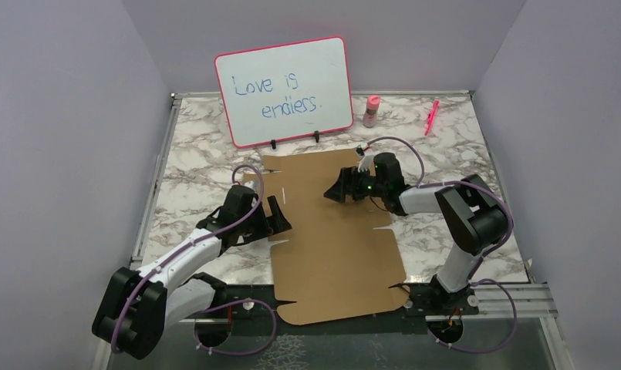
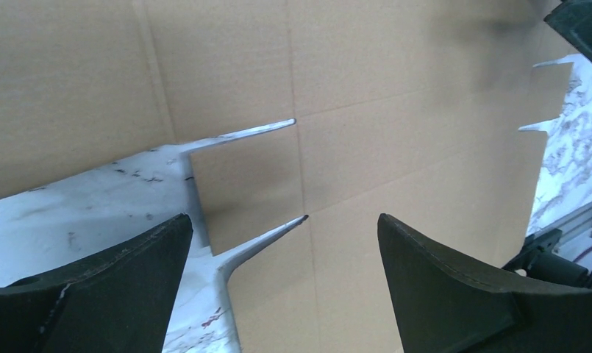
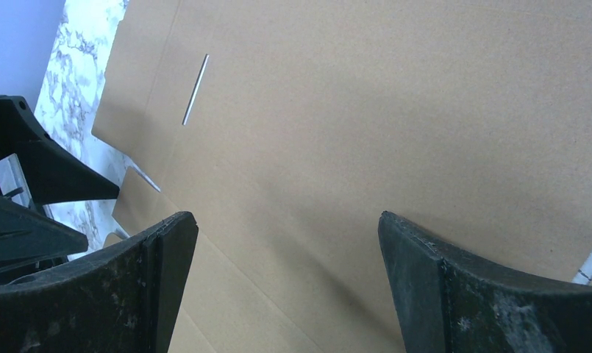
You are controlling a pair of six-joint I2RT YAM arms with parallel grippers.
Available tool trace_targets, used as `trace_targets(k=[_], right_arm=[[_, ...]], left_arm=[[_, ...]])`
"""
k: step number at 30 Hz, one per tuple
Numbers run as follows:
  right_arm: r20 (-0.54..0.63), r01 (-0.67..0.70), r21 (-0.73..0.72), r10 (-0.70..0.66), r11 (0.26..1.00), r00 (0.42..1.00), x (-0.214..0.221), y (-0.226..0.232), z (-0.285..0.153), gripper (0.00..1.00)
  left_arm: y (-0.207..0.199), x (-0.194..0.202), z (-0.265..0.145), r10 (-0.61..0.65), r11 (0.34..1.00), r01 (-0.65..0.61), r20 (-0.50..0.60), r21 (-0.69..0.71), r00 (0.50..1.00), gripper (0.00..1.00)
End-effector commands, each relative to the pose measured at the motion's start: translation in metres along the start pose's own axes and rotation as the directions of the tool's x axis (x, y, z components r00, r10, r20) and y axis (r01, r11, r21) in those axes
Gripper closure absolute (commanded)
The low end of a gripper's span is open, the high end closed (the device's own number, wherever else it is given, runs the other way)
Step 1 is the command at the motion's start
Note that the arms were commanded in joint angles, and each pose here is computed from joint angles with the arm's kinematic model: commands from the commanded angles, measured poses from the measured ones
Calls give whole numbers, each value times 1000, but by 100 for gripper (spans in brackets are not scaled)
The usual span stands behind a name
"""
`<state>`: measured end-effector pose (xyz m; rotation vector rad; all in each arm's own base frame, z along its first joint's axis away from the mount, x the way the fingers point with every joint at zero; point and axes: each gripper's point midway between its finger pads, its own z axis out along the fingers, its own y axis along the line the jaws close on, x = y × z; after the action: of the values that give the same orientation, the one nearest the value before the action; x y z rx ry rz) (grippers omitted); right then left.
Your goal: Fold the paper box
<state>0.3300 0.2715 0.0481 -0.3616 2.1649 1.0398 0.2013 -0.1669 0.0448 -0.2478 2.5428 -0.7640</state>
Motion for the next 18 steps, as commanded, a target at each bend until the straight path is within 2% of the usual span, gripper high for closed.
trace_targets(k=[1, 7, 12, 18], right_arm=[[-21, -17, 39, 18, 999, 1000, 17, -9, -2, 0], [-20, -28, 43, 29, 999, 999, 25, -13, -1, 0], [-6, -27, 58, 27, 998, 1000, 24, -16, -2, 0], [-4, -34, 62, 34, 997, 999, 26, -17, -1, 0]], left_arm=[[-13, 4, 4, -19, 997, 21, -30, 73, 999, 4], [-26, -2, 2, -15, 993, 19, -31, 117, 999, 9], [-39, -14, -7, -8, 989, 7, 8, 151, 1000, 9], [-50, -19, -10, 2, 984, -3, 2, 177, 1000, 10]])
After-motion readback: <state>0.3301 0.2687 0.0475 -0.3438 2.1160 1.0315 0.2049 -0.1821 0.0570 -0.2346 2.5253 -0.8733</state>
